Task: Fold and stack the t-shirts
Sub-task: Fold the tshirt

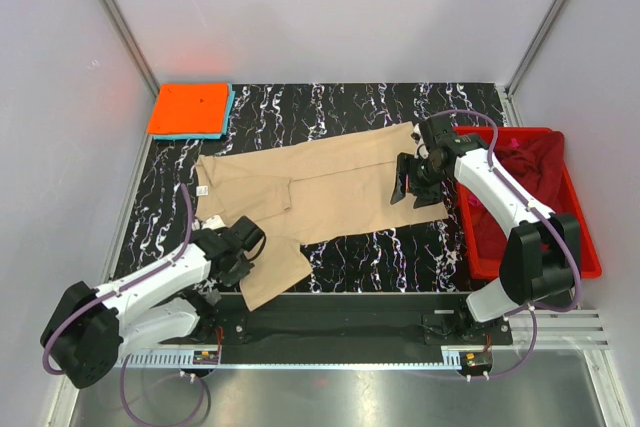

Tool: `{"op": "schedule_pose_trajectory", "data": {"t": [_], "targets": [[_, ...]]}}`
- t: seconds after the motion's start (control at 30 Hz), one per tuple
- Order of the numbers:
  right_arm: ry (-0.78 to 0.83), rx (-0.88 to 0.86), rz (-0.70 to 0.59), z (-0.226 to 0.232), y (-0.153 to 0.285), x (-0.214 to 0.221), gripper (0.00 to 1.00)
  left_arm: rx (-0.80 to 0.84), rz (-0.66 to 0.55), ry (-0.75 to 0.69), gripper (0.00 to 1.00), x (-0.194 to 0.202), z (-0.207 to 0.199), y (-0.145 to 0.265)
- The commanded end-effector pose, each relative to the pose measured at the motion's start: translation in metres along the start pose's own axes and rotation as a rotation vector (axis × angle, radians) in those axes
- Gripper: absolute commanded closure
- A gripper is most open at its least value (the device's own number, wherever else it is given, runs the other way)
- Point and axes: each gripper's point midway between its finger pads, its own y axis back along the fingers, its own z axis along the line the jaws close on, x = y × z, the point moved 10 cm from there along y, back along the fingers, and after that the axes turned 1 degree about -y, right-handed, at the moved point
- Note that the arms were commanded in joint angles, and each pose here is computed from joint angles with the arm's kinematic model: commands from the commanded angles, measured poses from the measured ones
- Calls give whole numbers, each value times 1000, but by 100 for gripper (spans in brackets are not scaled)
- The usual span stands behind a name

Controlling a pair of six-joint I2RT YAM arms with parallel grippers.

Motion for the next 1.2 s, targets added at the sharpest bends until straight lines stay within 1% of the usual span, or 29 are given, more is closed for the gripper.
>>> {"op": "schedule_pose_trajectory", "data": {"t": [0.0, 0.07, 0.13, 0.23, 0.4, 0.47, 0.53, 0.6, 0.7, 0.73, 0.77, 0.97, 1.17], "targets": [[4, 0, -56, 3, 14, -2, 32, 16, -65, 11, 97, -4, 1, -4], [-10, 35, -48, -1, 10, -1, 32, 20, -44, 16, 100, -4, 2, -2], [-35, 70, -41, -6, 9, -1, 31, 18, -40, 21, 100, -5, 2, 4], [-102, 126, -46, -23, 4, -4, 35, -10, -55, 47, 100, -10, 6, 15], [-155, 218, -35, -45, -8, -8, 46, 7, -90, 75, 100, -20, 9, 35], [-165, 249, -32, -52, -15, -5, 47, 0, -124, 78, 100, -27, 8, 43], [-199, 267, -15, -61, -22, -3, 47, -7, -137, 73, 100, -30, 7, 46], [-245, 265, -31, -65, -27, -4, 48, -11, -144, 86, 100, -33, 8, 50], [-315, 274, -37, -66, -36, -1, 54, -15, -170, 107, 100, -38, 14, 57], [-332, 305, -44, -69, -38, 2, 56, -12, -180, 114, 100, -41, 15, 59], [-342, 318, -74, -71, -39, 1, 57, -19, -185, 122, 100, -43, 17, 61], [-429, 384, -144, -76, -41, 7, 60, -15, -206, 131, 100, -50, 18, 65], [-499, 438, -184, -83, -44, 16, 57, 25, -203, 110, 100, -53, 8, 66]]}}
